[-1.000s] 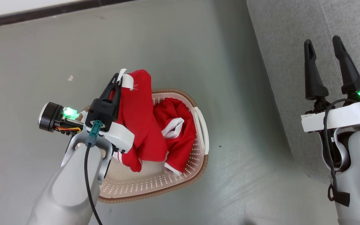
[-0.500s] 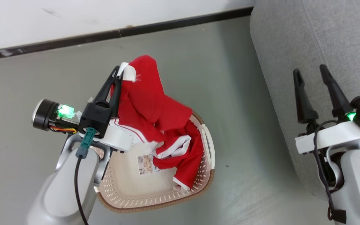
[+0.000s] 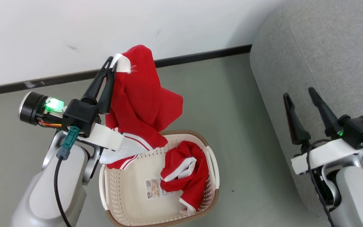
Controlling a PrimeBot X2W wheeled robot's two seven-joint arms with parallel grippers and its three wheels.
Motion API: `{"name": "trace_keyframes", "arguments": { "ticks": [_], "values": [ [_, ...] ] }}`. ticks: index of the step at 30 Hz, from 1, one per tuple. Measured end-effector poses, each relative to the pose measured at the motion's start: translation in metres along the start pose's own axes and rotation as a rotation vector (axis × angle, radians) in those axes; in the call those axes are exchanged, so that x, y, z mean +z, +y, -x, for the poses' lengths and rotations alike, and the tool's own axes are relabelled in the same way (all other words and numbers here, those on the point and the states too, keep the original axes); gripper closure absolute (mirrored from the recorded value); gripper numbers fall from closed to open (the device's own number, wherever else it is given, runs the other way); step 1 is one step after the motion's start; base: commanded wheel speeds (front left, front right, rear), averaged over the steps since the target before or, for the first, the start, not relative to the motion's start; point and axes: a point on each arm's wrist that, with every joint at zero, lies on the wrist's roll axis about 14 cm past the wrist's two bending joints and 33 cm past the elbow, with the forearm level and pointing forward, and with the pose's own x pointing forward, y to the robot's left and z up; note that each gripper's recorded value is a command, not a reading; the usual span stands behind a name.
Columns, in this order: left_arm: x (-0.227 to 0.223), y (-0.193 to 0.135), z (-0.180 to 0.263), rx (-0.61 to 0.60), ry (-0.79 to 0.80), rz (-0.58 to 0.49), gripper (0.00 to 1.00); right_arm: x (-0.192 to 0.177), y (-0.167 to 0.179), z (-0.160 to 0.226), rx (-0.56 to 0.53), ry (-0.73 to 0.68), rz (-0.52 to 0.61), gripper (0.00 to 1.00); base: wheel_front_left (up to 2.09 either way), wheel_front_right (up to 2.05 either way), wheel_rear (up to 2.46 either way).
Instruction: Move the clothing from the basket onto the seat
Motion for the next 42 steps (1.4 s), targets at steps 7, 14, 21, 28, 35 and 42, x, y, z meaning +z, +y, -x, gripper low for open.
{"name": "trace_keyframes", "arguments": {
  "ticks": [7, 14, 21, 28, 35, 42],
  "values": [
    [0.033, -0.015, 0.009, -0.092, -0.051, -0.015, 1.00, 0.010, 0.018, 0.017, 0.076, -0.002, 0.030, 0.00, 0.00, 0.00, 0.00],
    [0.075, -0.026, 0.013, -0.151, -0.140, -0.046, 1.00, 0.018, 0.035, 0.029, 0.173, -0.005, 0.094, 0.00, 0.00, 0.00, 0.00],
    [0.131, -0.047, 0.015, -0.215, -0.271, -0.051, 1.00, 0.022, 0.067, 0.043, 0.314, -0.004, 0.151, 0.00, 0.00, 0.00, 0.00],
    [0.168, -0.060, 0.019, -0.255, -0.353, -0.061, 1.00, 0.031, 0.108, 0.051, 0.457, -0.008, 0.142, 0.00, 0.00, 0.00, 0.00],
    [0.187, -0.082, 0.026, -0.310, -0.385, -0.051, 1.00, 0.043, 0.156, 0.056, 0.612, -0.004, 0.102, 0.00, 0.00, 0.00, 0.00],
    [0.199, -0.092, 0.031, -0.330, -0.402, -0.048, 1.00, 0.052, 0.177, 0.054, 0.710, 0.007, 0.126, 0.00, 0.00, 0.00, 0.00]
  ]
}}
